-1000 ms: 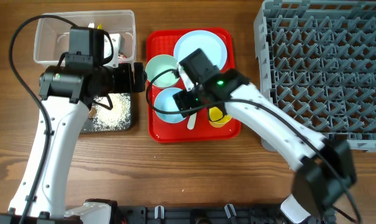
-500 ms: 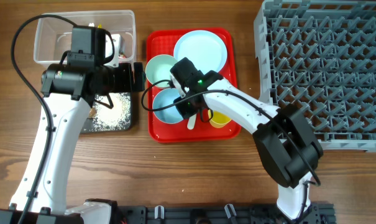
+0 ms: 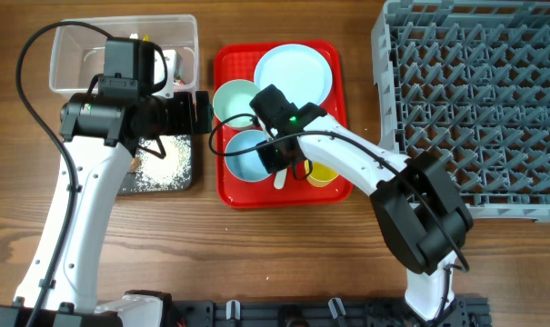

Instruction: Sort waste into correct bins and load items into the dishwasher rack

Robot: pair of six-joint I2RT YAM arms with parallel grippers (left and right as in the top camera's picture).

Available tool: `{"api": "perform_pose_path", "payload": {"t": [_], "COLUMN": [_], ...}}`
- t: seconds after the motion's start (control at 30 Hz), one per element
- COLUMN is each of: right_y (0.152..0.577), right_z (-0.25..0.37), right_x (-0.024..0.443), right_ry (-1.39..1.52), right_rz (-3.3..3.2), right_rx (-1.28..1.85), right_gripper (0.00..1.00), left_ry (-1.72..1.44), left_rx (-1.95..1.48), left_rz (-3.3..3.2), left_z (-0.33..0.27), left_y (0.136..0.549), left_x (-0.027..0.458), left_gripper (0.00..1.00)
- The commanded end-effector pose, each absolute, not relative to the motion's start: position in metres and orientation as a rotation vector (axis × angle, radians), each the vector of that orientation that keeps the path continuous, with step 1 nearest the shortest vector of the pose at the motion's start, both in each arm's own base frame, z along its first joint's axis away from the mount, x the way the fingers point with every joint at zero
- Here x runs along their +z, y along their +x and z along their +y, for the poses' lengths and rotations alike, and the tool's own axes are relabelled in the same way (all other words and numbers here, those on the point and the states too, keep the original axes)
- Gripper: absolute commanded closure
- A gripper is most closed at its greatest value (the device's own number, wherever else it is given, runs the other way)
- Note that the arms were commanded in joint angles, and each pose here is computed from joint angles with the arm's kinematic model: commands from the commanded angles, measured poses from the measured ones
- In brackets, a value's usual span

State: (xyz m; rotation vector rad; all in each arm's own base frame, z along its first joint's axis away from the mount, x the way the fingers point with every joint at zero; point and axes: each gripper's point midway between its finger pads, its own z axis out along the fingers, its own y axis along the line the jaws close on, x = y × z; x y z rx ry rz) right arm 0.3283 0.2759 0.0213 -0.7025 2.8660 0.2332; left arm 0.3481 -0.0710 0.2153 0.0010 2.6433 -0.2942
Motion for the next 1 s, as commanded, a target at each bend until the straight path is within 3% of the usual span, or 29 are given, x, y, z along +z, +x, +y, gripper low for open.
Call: {"api": "perform_pose_path", "payload": {"t": [0.0, 0.3, 0.37, 0.43, 0.5, 0.63, 0.97], "right_y": [0.340, 0.348, 0.348, 0.349, 0.349, 0.349, 0.348], "right_z": [0.276, 0.273, 0.273, 0.274, 0.274, 0.272, 0.271], "right_x": [0.039, 0.067, 0.066, 0.066, 0.066, 0.065, 0.046], "right_ry": [-0.657, -0.604, -0.600, -0.592, -0.576, -0.553, -0.538], "right_rz": [2.817, 2.784, 2.786, 2.781, 2.785, 2.790, 2.829], "right_rx": [0.230, 0.197, 0.198, 0.204, 0.206, 0.192, 0.175], "right_gripper": [0.75, 0.71, 0.85, 0.87, 0.85, 0.69, 0.70], "left_ry": [-0.025, -0.025, -0.025, -0.025, -0.025, -0.025, -0.025], "left_rx": [-0.285, -0.285, -0.285, -0.285, -0.285, -0.285, -0.284], "left_rz": [2.645, 2.645, 2.645, 2.645, 2.645, 2.644, 2.645], "left_z": [-0.068, -0.068, -0.068, -0.068, -0.068, -0.068, -0.068], "left_y": [0.350, 0.350, 0.350, 0.350, 0.350, 0.350, 0.350], "left_x": [0.215, 0.215, 0.215, 0.215, 0.215, 0.215, 0.215], "left_gripper": [0.00, 0.00, 0.00, 0.00, 0.00, 0.00, 0.00]}}
